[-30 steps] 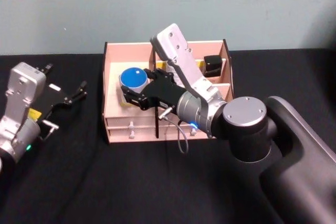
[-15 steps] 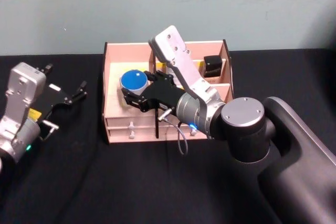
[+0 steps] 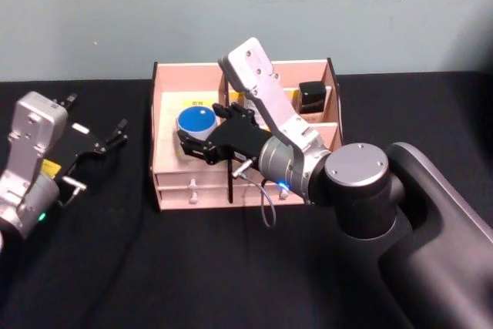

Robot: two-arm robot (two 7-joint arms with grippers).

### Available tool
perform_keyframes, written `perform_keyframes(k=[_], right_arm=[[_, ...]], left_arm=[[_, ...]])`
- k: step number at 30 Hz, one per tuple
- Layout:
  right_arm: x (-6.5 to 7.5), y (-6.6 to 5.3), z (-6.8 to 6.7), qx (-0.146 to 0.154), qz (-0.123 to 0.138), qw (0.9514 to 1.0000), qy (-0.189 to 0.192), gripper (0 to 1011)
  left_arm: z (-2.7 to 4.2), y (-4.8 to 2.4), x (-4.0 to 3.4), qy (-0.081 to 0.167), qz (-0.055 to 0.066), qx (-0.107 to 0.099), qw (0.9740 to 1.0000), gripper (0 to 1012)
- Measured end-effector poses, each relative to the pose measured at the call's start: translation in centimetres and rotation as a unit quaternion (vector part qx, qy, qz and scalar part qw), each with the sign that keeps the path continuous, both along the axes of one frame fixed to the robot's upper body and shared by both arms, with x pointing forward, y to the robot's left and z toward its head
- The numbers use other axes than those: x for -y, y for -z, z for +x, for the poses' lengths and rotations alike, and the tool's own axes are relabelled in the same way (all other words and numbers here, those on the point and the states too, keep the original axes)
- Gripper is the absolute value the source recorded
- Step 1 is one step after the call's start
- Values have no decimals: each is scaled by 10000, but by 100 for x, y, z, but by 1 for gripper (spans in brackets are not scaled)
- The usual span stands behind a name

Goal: Pick up the facial cleanser and watermelon frost from the table and place them into the tiered storage box.

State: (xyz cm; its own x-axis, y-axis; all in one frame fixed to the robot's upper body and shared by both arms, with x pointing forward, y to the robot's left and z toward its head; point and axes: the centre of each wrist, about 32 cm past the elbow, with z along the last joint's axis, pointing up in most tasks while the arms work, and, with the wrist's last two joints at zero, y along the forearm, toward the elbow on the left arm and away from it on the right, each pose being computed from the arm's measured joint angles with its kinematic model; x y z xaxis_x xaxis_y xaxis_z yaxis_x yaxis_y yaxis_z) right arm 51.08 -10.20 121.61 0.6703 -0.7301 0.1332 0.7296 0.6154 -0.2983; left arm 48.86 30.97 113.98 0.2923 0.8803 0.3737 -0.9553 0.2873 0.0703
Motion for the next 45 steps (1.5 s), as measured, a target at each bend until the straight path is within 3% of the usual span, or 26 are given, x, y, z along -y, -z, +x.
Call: perform_keyframes(k=[8,16,30,39,45], right_arm=[[1,-1,-1,1,2,10000,0,1002],[4,-7,-14,43,24,10000,-8,1000],[131,-191,-214,750,242,9969,-8,1000],[345,-315,-403,1297,334,9897,513,1000],[542,-359,-474,1678,348,9788,1124,1000]], left_arm=[[0,0,0,0,0,0,10000,1001],[0,0,0,0,0,1,10000,1001],[0,0,0,0,0,0,10000,1001],[0,0,0,0,0,0,10000,1001],[0,0,0,0,0,0,10000,1001]])
